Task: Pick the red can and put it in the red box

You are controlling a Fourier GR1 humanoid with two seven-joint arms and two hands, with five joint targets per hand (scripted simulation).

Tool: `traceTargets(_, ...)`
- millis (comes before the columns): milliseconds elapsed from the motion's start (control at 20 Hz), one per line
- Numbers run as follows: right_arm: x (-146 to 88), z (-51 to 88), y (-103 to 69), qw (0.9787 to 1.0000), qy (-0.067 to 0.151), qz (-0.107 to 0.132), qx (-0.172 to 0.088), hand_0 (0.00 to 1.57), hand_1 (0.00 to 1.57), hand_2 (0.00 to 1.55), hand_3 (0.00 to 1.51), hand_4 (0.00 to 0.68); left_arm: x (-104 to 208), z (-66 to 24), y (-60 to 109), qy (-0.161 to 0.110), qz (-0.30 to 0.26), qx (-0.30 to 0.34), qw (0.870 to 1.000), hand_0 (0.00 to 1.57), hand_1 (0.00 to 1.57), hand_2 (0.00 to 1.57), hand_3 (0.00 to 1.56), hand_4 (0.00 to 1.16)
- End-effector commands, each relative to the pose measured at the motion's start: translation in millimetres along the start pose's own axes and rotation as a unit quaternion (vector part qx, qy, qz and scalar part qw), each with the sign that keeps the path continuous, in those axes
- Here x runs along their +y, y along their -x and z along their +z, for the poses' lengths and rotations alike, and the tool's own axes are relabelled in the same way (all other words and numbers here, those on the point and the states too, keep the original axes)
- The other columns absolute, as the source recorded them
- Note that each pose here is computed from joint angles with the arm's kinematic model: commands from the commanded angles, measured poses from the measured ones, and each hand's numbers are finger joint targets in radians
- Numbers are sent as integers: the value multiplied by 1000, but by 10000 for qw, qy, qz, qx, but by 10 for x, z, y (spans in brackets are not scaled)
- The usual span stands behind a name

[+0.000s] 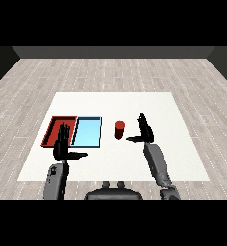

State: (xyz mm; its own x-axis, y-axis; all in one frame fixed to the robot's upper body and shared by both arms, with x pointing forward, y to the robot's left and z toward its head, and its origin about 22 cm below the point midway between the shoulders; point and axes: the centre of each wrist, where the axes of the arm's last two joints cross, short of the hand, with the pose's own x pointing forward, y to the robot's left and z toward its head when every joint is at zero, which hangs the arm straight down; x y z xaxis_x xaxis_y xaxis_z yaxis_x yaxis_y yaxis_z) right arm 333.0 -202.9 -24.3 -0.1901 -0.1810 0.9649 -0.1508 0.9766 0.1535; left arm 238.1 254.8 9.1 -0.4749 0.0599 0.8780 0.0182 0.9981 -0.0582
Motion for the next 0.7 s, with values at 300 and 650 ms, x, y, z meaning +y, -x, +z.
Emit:
traceTargets(300, 328, -122, 209, 9995, 86, -213, 221, 0, 0, 0, 0, 0, -41, -104, -77, 43, 37, -69, 10000, 0, 0, 0, 0, 0)
traceTargets(650, 288, -106, 421, 9987, 37, -442, 242, 0, 0, 0, 0, 0, -87, 135, -13, 32, 22, -6, 10000, 0, 0, 0, 0, 0)
